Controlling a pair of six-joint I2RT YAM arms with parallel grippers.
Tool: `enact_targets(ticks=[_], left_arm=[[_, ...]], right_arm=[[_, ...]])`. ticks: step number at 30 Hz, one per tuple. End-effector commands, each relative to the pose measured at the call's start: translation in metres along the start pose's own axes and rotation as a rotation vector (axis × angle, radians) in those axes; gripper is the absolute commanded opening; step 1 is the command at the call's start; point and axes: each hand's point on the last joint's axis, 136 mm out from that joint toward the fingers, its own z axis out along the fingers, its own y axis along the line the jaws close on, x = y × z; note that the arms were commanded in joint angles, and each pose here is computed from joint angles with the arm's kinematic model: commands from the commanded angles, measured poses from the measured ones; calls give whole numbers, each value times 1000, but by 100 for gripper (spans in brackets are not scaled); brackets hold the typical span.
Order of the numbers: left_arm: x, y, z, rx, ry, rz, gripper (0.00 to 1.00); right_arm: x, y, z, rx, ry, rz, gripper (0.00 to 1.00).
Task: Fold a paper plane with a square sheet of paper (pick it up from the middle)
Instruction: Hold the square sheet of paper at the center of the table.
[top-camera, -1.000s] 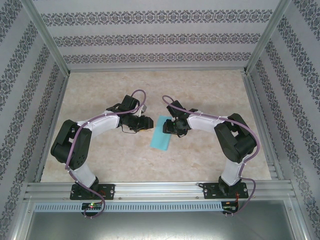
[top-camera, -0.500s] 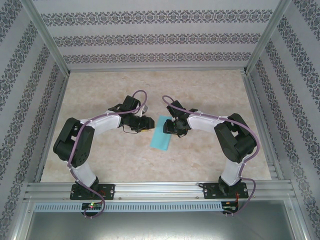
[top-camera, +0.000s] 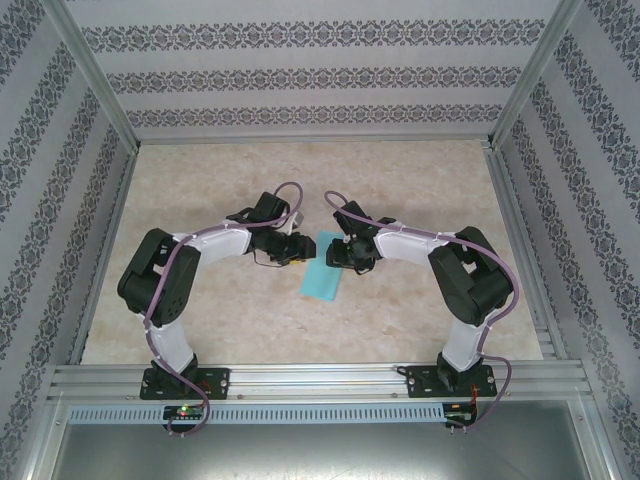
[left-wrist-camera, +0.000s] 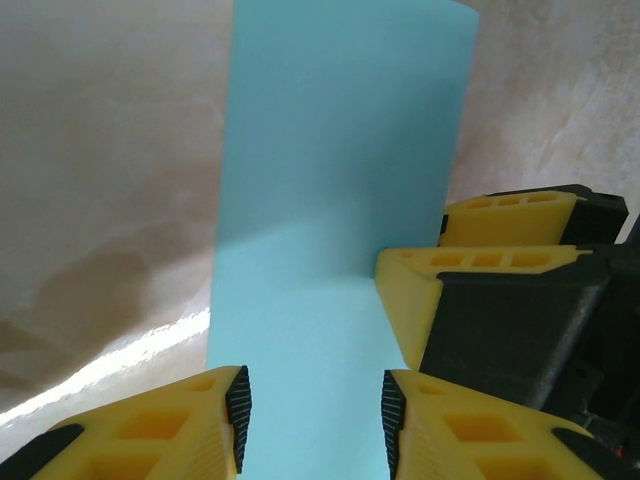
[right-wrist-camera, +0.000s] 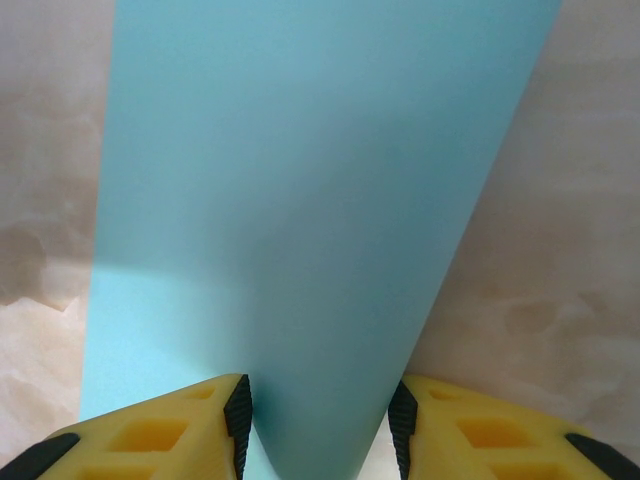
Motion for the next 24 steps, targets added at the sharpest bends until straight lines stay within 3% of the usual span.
enact_targets(ticks=[1, 14, 20, 24], left_arm=[[-8, -15, 8, 42, -7, 21, 41], [-7, -16, 29, 55, 19, 16, 35], [-1, -3, 35, 23, 41, 9, 20], [3, 6, 38, -11, 55, 9, 18]], right_arm=[[9, -11, 13, 46, 30, 6, 44], [7, -8, 14, 29, 22, 15, 44], [7, -7, 14, 23, 23, 17, 44], [7, -7, 14, 23, 20, 17, 44]])
